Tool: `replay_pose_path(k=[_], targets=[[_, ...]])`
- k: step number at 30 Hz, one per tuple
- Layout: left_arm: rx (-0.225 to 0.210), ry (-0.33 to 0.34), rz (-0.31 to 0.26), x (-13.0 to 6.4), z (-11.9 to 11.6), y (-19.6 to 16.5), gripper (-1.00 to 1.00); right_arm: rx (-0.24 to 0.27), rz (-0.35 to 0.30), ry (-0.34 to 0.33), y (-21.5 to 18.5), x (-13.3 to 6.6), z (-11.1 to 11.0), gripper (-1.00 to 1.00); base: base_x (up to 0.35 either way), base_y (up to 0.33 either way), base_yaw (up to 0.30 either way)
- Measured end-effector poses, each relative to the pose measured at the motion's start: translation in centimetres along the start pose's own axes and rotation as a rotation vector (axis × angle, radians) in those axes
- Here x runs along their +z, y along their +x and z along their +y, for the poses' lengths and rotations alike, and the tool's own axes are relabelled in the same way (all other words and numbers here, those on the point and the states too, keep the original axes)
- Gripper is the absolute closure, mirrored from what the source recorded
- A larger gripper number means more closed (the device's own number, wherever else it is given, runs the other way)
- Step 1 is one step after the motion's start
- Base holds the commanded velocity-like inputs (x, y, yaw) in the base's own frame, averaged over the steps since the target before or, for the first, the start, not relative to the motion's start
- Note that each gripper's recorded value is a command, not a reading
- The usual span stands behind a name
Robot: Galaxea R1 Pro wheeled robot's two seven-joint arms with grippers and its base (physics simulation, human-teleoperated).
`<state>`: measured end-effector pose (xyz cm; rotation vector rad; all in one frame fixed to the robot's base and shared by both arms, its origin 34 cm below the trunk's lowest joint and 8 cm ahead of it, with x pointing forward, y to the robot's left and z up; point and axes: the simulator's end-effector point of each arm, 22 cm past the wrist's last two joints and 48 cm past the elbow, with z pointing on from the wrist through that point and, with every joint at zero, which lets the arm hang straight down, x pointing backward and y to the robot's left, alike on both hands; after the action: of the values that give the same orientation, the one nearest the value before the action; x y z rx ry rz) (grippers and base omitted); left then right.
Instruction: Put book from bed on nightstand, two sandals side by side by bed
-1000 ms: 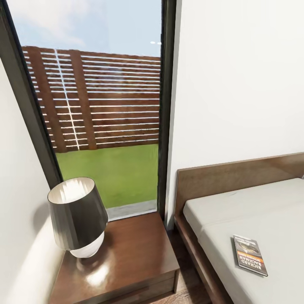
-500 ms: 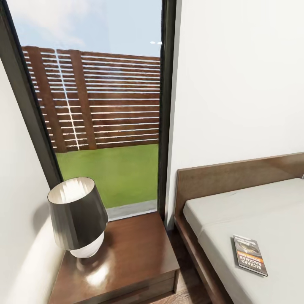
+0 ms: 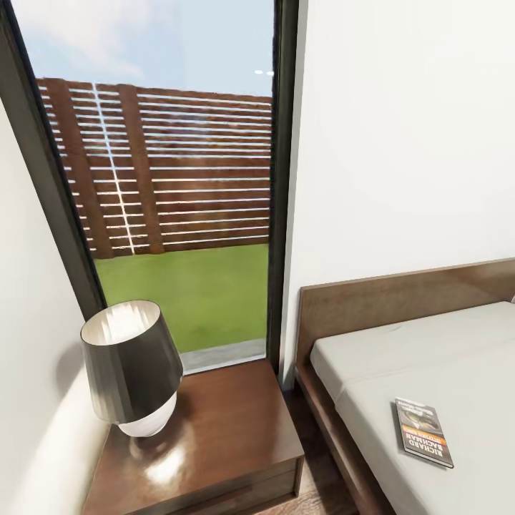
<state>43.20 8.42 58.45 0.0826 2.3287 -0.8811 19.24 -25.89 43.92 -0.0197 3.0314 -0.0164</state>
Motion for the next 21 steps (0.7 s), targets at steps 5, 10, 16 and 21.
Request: replay_pose_path(k=[5, 10, 16, 21], targets=[[-0.053, 0.057, -0.065, 0.3, -1.9, -2.6, -1.0, 0.0, -0.001, 0.001, 0.0, 0.0, -0.1, -1.0, 0.0, 0.0, 0.0], [-0.099, 0.081, -0.116, 0.2, -2.4, -4.8, -1.0, 0.0, -0.001, 0.002, 0.0, 0.0, -0.1, -1.0, 0.0, 0.0, 0.0], [-0.095, 0.105, -0.167, -0.3, -3.0, -8.5, -1.0, 0.0, 0.0, 0.002, 0.0, 0.0, -0.1, -1.0, 0.0, 0.0, 0.0], [-0.124, 0.144, -0.195, -1.0, -4.3, -12.0, -1.0, 0.0, -0.002, 0.002, -0.1, 0.0, -0.2, -1.0, 0.0, 0.0, 0.0]])
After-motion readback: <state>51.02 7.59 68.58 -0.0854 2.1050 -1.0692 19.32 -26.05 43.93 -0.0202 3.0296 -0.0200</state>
